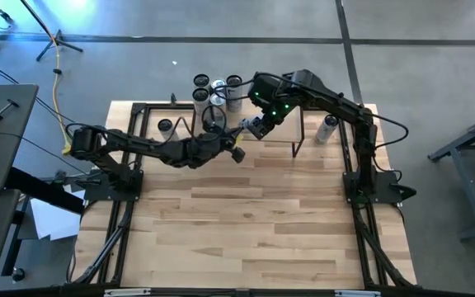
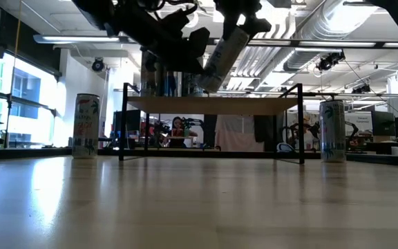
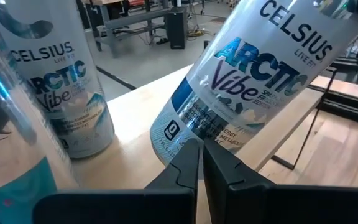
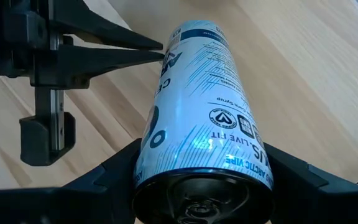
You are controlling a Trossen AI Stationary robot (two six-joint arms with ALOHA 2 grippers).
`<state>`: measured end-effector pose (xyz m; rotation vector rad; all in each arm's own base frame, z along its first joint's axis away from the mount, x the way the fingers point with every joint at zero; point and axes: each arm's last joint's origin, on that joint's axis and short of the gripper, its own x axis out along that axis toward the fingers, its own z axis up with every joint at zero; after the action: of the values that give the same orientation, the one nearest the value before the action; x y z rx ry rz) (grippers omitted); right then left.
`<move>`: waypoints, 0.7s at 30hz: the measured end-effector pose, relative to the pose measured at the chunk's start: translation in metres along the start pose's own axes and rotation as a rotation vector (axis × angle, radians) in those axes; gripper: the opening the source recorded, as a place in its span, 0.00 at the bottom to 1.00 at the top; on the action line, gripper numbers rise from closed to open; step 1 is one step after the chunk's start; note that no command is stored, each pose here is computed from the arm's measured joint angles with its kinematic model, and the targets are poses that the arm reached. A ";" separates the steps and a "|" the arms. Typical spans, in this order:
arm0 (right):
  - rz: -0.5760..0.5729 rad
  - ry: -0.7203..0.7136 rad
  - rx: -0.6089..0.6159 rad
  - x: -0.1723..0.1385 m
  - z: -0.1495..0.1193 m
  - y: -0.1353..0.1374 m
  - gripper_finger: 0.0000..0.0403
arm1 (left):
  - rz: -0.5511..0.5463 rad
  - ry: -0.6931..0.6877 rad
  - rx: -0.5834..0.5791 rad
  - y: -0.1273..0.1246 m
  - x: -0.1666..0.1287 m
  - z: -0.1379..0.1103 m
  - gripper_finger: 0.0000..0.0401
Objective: Place canned beverage on shelf
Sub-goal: Put the bottom right black soda can on the shelf
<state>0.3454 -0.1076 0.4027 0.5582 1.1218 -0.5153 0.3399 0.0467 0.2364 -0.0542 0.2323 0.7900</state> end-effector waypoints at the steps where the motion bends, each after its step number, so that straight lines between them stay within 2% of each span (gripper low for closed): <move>1: 0.003 0.000 -0.001 0.000 0.000 0.000 0.61 | 0.008 -0.001 0.001 0.000 0.000 0.000 0.00; 12: 0.029 0.063 0.011 0.012 -0.003 0.003 0.61 | 0.019 0.002 0.005 0.001 0.000 -0.001 0.00; 21: 0.009 0.058 0.008 0.013 -0.004 0.004 0.62 | 0.004 0.005 0.006 0.000 0.000 -0.001 0.00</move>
<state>0.3494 -0.1036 0.3899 0.5886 1.1719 -0.4986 0.3397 0.0469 0.2357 -0.0503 0.2390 0.7931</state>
